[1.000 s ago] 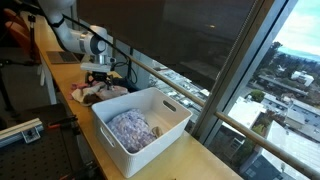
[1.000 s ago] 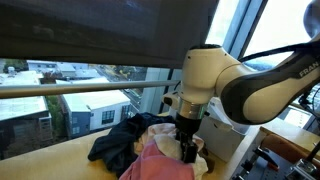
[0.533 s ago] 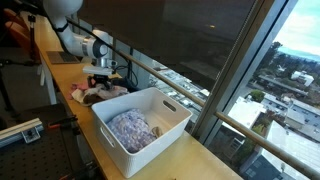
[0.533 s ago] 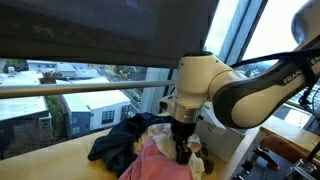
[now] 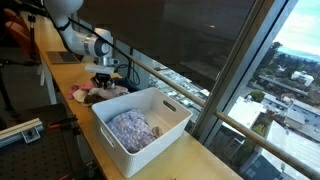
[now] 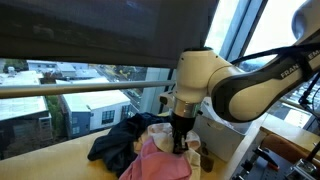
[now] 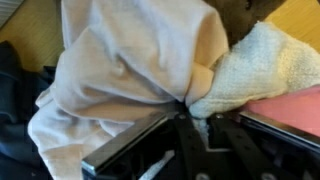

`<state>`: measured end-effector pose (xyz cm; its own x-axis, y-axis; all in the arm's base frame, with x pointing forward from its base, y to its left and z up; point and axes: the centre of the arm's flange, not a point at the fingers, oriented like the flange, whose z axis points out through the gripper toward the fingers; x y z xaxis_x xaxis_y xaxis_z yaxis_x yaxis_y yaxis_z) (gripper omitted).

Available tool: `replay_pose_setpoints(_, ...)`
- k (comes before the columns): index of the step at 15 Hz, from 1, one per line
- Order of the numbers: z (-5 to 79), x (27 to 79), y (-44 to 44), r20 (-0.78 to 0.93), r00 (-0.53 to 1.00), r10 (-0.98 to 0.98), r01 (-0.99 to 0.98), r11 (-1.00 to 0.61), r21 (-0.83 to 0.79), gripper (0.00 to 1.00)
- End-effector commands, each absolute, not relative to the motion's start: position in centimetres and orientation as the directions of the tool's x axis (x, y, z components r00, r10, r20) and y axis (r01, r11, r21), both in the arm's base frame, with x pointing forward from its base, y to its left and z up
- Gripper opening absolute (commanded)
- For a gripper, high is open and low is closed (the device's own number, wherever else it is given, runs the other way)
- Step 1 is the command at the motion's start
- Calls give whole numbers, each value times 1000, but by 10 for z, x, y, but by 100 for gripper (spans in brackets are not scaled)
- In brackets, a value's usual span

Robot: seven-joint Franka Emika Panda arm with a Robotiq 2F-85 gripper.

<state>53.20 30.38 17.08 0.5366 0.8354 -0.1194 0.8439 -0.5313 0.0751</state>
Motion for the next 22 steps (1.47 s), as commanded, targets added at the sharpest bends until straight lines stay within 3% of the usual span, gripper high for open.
replay_pose_setpoints(1, 203, 531, 284, -121, 555, 823, 832, -551, 66, 0)
replay_pose_setpoints(9, 324, 531, 237, -66, 638, 768, 770, -632, 89, 2)
replay_pose_setpoints(14, 446, 548, 203, 35, 683, 729, 710, -675, 201, 2)
replay_pose_setpoints(22, 622, 584, 83, 209, 773, 599, 523, -789, 322, 2)
